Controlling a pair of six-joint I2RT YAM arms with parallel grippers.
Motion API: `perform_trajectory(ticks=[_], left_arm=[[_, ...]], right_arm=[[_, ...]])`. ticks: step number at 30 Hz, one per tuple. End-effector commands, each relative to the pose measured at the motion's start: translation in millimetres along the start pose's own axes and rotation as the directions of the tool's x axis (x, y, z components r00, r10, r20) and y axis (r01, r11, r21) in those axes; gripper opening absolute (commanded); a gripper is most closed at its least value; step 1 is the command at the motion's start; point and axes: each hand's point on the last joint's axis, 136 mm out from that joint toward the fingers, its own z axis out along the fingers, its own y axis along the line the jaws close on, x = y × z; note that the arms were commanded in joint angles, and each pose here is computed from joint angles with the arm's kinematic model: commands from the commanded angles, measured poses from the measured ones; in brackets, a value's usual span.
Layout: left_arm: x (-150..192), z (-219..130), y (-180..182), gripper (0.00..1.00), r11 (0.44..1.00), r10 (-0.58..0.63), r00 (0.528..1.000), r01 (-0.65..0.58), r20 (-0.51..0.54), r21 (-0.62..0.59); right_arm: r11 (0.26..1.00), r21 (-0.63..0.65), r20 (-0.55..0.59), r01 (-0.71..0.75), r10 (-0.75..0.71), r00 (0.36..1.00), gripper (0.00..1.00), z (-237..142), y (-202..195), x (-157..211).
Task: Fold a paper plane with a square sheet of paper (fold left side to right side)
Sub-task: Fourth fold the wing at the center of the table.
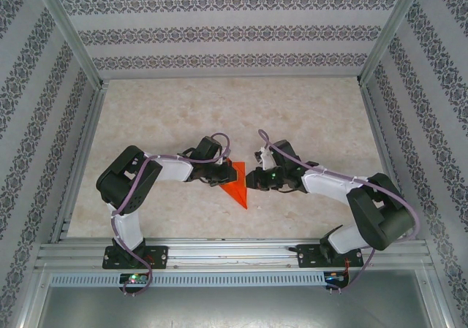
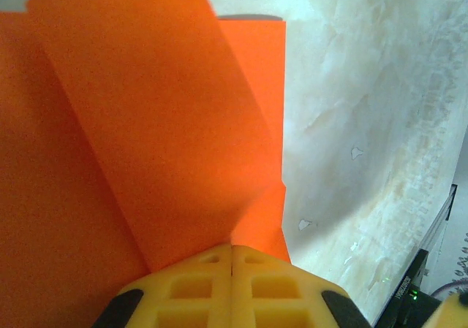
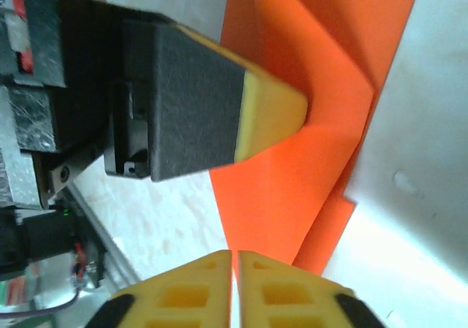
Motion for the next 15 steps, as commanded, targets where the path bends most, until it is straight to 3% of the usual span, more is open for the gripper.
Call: perform_trajectory(ticks=[1,3,15], left_arm=[[25,6,37,0.0,0.993,-0.049,0.997,0.042,-0.058,-0.112],[25,6,37,0.0,0.993,-0.05,0.997,0.043,-0.058,-0.112],[23,5,38,0.0,0.993,-0.053,0.997,0.047,-0.054,-0.112]], right_arm=[[0.996,-0.082,-0.067,-0.029,0.024,0.997,0.04,3,14,18],[0.995,-0.095,-0.089,-0.041,0.032,0.996,0.0,7,16,24],[0.993,-0.082,-0.134,-0.087,0.075,0.988,0.0,25,0,41]])
